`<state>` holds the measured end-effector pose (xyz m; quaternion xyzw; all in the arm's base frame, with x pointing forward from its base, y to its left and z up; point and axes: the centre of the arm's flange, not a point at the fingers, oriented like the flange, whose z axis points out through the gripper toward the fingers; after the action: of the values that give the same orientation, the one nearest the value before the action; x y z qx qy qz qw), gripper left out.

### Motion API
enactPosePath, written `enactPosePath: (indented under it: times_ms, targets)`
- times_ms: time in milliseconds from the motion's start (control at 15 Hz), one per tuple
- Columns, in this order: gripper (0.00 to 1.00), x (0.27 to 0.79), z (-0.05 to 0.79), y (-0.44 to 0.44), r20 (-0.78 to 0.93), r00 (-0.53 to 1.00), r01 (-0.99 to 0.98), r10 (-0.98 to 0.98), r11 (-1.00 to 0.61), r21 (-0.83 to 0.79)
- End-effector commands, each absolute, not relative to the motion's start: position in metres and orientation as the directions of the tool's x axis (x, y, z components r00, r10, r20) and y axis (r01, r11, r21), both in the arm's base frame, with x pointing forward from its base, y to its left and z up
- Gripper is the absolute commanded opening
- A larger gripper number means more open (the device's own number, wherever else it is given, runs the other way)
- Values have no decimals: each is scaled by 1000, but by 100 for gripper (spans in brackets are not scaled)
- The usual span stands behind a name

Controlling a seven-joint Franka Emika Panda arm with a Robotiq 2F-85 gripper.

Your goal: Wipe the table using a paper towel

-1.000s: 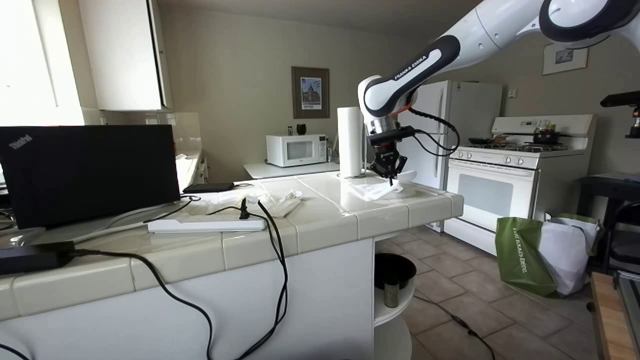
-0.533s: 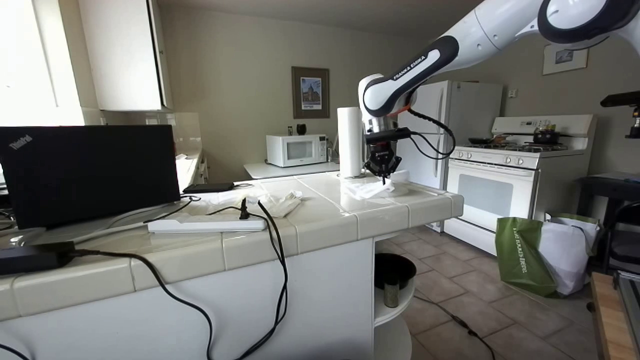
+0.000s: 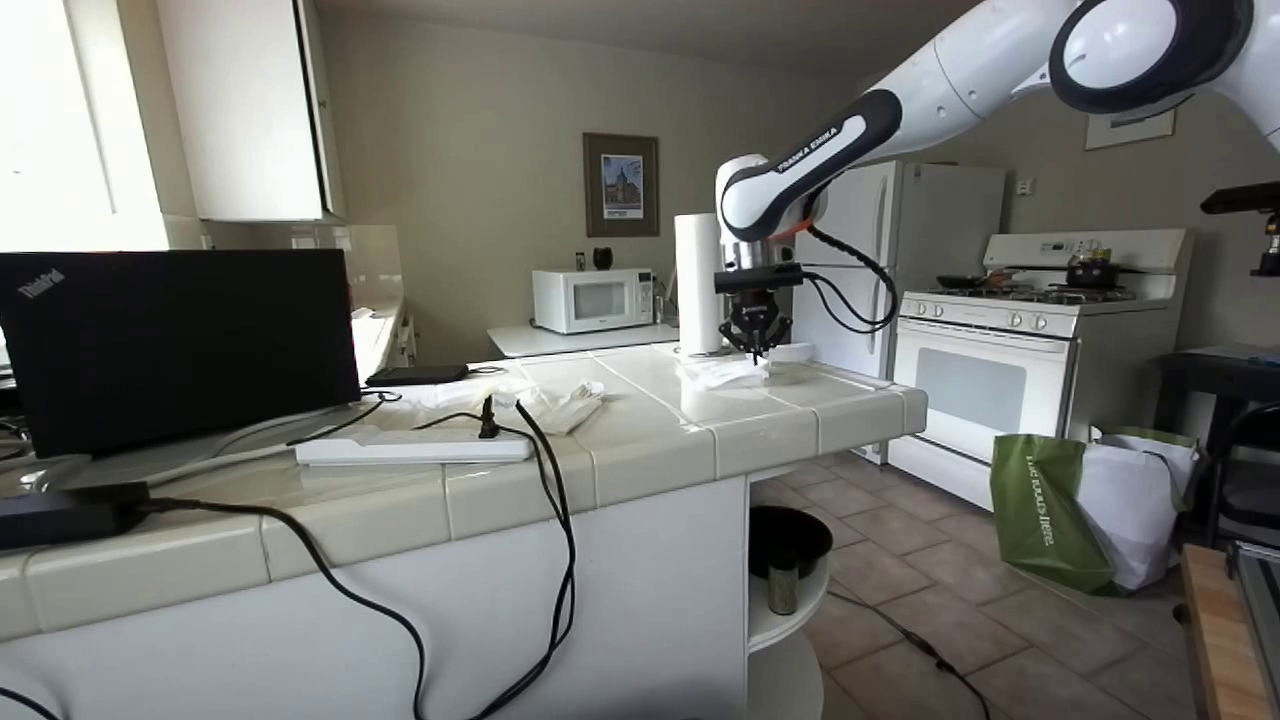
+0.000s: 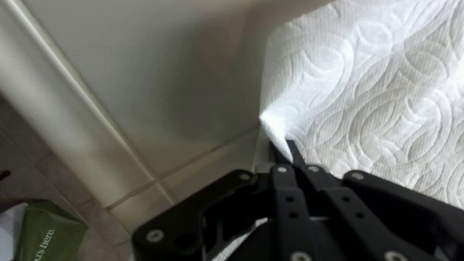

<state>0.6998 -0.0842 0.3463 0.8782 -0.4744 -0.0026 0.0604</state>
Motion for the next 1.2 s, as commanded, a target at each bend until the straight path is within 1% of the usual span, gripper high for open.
enactPosePath:
  times_ms: [0, 267, 533, 667, 800, 933, 1133]
  targets:
    - [0, 721, 332, -105, 90, 415, -907, -906, -404, 115]
    - [0, 724, 335, -135, 115, 230, -966, -966, -212, 147]
    - [0, 714, 331, -158, 99, 104, -961, -990, -74, 267]
    - [0, 708, 331, -167, 86, 76, -949, -993, -46, 311]
    - [0, 708, 332, -178, 119, 35, -953, -992, 3, 303]
    - [0, 714, 333, -187, 176, 17, -968, -984, 28, 251]
    - [0, 728, 329, -187, 241, 74, -980, -968, -26, 197]
